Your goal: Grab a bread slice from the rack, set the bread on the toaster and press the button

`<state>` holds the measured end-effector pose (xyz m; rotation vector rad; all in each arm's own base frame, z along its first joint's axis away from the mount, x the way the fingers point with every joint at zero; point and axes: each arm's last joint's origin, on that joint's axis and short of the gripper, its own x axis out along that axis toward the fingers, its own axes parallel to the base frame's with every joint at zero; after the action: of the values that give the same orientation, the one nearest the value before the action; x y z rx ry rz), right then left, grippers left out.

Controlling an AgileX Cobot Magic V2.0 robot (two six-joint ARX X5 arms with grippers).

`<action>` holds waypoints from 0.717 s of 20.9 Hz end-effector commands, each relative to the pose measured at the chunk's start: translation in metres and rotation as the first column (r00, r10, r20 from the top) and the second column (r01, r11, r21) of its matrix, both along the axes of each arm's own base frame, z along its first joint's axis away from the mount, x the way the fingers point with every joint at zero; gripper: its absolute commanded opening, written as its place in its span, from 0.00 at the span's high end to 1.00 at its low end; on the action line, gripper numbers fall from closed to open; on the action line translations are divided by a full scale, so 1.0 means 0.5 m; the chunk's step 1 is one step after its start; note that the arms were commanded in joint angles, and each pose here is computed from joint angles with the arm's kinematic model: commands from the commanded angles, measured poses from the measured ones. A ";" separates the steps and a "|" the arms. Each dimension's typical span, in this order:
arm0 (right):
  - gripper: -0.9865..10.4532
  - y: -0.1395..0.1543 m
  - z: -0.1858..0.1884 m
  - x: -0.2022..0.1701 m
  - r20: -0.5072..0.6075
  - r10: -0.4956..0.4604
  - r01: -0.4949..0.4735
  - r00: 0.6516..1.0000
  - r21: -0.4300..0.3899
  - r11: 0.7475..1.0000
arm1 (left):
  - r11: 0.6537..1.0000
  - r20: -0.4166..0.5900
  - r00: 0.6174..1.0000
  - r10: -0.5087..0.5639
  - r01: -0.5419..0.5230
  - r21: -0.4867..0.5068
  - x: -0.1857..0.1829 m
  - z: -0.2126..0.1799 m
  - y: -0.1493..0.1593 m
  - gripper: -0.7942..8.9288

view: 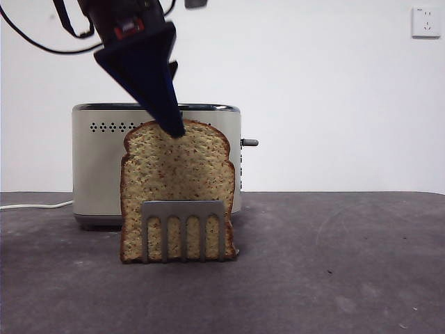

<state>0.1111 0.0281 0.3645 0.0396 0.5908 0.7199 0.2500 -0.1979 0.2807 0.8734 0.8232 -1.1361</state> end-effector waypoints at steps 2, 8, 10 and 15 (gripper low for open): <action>0.92 0.001 0.002 0.000 0.017 0.012 -0.011 1.000 -0.009 1.000 | 1.000 -0.009 1.000 -0.016 0.016 0.015 0.003 -0.011 -0.004 0.62; 0.92 0.001 0.002 0.000 0.018 0.012 -0.012 1.000 -0.010 1.000 | 1.000 -0.022 1.000 -0.019 0.019 0.017 0.001 -0.012 -0.003 0.92; 0.92 0.001 0.002 0.000 0.018 0.012 -0.012 1.000 -0.010 1.000 | 1.000 -0.024 1.000 -0.018 0.019 0.019 0.000 -0.012 -0.003 0.92; 0.92 0.001 0.002 0.000 0.018 0.012 -0.012 1.000 -0.010 1.000 | 1.000 -0.013 1.000 -0.016 0.016 0.018 -0.002 -0.007 -0.001 0.92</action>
<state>0.1111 0.0281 0.3645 0.0291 0.5871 0.7233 0.2503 -0.1981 0.2777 0.8781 0.8432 -1.1427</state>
